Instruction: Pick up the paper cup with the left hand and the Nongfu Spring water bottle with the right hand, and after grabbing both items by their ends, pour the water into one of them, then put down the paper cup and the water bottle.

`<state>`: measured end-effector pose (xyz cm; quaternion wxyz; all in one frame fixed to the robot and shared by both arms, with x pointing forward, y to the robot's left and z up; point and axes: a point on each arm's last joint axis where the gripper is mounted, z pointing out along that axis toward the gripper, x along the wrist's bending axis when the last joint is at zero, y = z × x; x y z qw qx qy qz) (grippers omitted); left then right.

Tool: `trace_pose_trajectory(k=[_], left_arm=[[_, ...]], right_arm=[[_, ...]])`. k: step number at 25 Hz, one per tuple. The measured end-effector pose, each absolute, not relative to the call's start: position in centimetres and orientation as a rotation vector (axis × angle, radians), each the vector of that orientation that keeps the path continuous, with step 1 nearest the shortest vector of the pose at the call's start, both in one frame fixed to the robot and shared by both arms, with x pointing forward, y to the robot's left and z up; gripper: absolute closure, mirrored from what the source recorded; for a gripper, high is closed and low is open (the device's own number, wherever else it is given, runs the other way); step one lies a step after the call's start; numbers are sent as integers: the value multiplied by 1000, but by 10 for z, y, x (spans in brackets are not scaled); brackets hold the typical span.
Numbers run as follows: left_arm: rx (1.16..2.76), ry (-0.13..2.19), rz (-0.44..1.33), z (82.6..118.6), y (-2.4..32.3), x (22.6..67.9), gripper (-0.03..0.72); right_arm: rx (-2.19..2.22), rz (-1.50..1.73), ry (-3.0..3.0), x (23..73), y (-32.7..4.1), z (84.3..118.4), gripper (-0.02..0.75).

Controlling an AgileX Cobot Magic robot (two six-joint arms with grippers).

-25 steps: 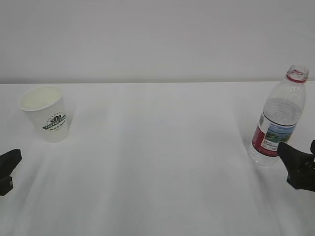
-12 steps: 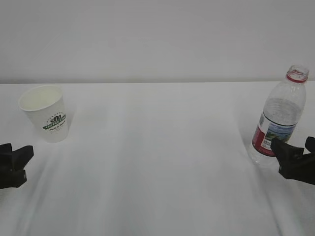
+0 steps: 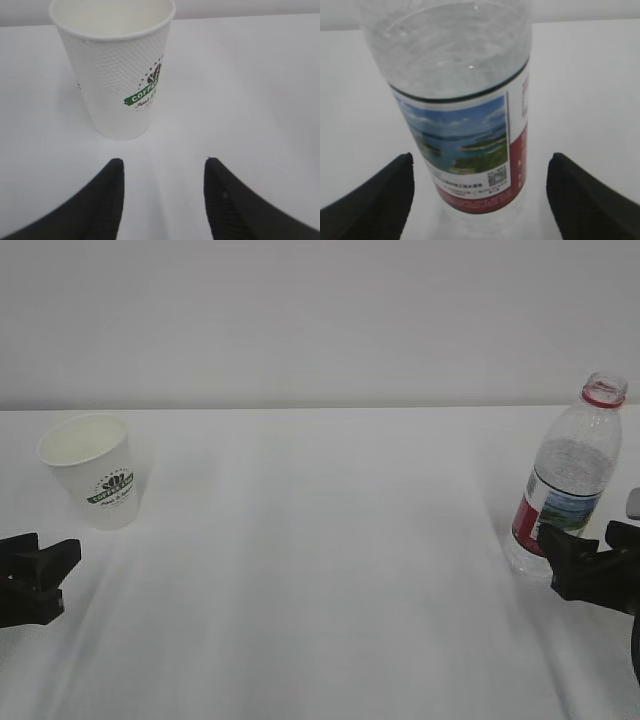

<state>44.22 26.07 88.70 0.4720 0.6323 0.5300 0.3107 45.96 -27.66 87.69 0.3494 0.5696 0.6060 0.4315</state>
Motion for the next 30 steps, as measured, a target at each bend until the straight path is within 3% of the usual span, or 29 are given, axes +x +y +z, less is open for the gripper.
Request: trace_pose_trajectory(k=[30], left_arm=[[1530,1326,782,887,263,443,310]], right_arm=[[1429,1173,1565,510,-270,863,111]])
